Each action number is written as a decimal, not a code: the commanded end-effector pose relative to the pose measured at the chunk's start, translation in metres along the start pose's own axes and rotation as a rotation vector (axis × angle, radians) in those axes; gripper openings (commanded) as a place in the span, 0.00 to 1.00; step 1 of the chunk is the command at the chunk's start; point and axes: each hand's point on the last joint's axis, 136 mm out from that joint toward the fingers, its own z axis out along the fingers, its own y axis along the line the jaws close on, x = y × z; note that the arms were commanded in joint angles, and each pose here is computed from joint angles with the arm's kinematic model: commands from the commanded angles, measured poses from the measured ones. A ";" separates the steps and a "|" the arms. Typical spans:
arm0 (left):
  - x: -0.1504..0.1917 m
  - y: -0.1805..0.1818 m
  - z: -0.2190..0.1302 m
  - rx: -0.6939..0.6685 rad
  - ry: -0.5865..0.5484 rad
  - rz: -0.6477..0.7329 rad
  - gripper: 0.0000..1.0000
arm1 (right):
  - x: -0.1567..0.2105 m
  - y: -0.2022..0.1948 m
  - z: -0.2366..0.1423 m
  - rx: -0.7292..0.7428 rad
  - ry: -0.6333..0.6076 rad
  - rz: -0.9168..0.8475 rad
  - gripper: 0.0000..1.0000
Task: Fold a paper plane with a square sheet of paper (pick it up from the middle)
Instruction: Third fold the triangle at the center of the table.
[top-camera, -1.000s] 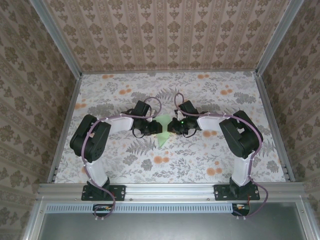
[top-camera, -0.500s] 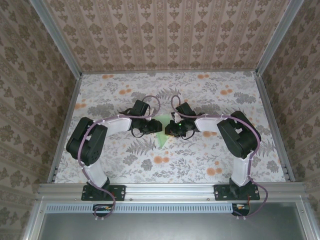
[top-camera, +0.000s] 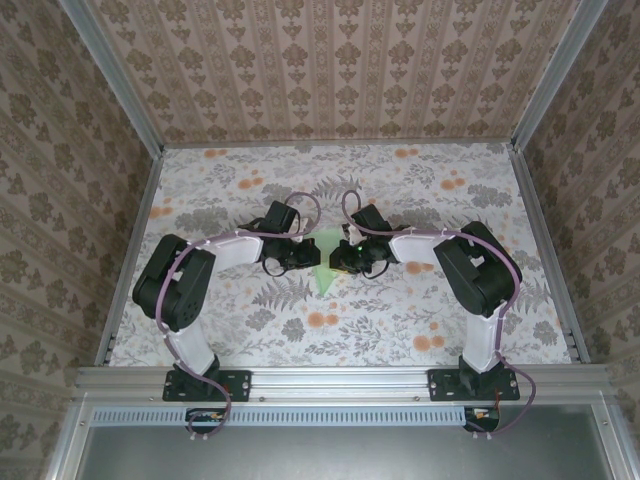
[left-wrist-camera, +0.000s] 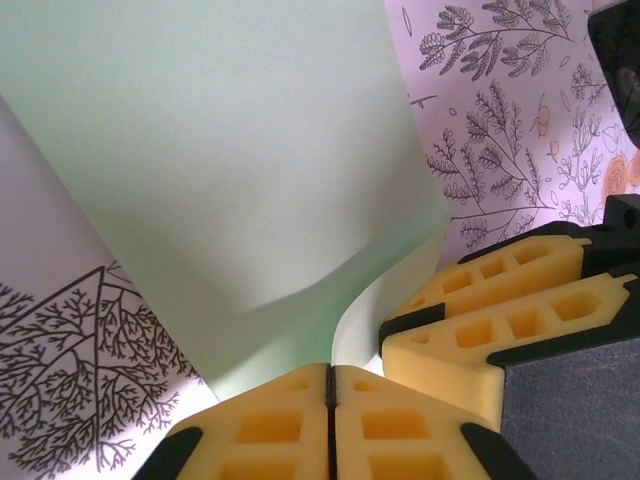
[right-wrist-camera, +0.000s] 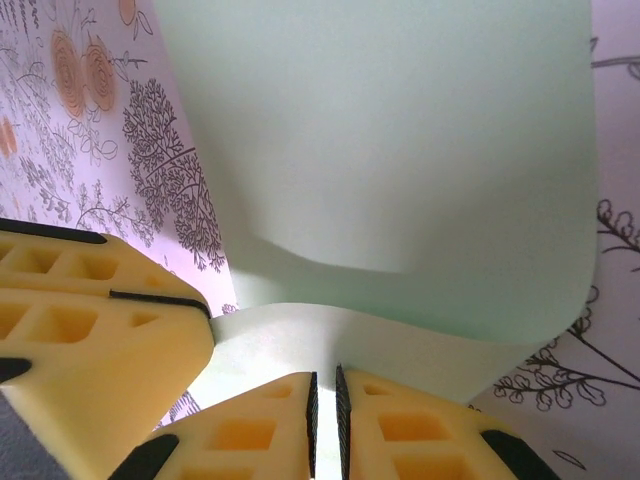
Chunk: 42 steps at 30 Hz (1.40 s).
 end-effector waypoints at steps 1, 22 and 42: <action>0.005 0.014 0.002 -0.044 0.013 -0.018 0.06 | -0.004 0.004 0.001 0.001 -0.005 -0.024 0.17; 0.008 0.034 0.008 -0.095 0.028 -0.077 0.02 | -0.006 0.000 0.008 0.017 0.006 -0.023 0.17; 0.011 0.045 0.010 -0.117 0.031 -0.113 0.00 | -0.024 0.005 -0.001 0.015 -0.072 -0.034 0.17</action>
